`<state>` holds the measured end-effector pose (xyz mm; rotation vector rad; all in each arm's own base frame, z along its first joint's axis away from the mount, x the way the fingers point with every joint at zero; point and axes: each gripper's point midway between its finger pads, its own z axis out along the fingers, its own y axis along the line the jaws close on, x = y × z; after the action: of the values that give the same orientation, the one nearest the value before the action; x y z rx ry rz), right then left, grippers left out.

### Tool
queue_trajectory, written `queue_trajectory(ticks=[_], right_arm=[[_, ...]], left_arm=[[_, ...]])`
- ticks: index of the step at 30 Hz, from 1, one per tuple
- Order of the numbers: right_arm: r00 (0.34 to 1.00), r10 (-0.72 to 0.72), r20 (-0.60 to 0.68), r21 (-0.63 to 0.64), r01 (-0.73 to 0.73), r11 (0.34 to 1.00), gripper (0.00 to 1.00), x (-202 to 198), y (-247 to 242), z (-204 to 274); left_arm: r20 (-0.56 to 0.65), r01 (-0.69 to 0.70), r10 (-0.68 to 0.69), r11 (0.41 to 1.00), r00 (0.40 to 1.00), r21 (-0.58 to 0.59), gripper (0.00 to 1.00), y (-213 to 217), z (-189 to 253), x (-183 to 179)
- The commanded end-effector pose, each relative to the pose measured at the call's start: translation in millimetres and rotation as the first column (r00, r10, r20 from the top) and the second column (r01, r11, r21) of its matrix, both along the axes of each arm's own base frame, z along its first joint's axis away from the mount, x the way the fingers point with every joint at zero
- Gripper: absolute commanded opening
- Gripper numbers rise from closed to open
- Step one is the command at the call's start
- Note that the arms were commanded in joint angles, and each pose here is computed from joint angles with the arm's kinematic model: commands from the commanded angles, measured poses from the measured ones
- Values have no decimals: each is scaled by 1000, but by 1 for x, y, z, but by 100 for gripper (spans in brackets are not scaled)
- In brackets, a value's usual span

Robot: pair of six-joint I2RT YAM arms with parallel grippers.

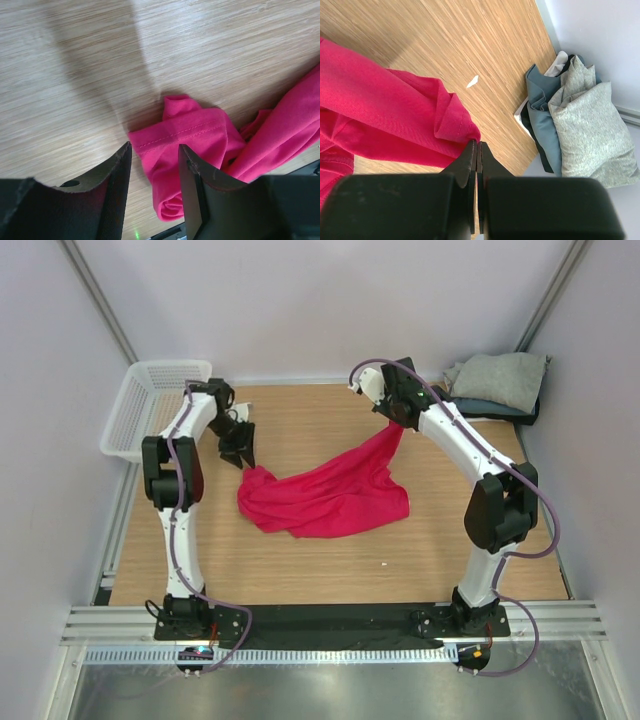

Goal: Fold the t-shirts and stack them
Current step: Flatten the tshirt out

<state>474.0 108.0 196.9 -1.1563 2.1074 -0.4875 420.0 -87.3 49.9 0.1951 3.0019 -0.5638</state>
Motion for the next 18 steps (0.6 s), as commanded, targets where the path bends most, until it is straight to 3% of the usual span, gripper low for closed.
queue_trajectory(ticks=[1, 9, 12, 14, 18], right_arm=[[996, -6, 83, 15, 5, 1000, 1, 4, -3, 35], [997, -7, 80, 11, 6, 1000, 1, 4, -4, 32], [997, -7, 82, 9, 6, 1000, 1, 5, -4, 33], [996, -9, 86, 9, 8, 1000, 2, 5, -4, 34], [994, -14, 111, -14, 15, 1000, 2, 7, -9, 40]], left_arm=[[-58, -4, 1, 999, 998, -53, 43, -7, -6, -10], [-86, -4, -2, 998, 996, -69, 36, -11, -11, -15], [-93, -5, -3, 997, 996, -83, 21, -13, -13, -16], [-83, -5, -3, 996, 997, -94, 2, -14, -9, -15], [27, 6, -4, 996, 1000, -95, 0, -15, 23, 2]])
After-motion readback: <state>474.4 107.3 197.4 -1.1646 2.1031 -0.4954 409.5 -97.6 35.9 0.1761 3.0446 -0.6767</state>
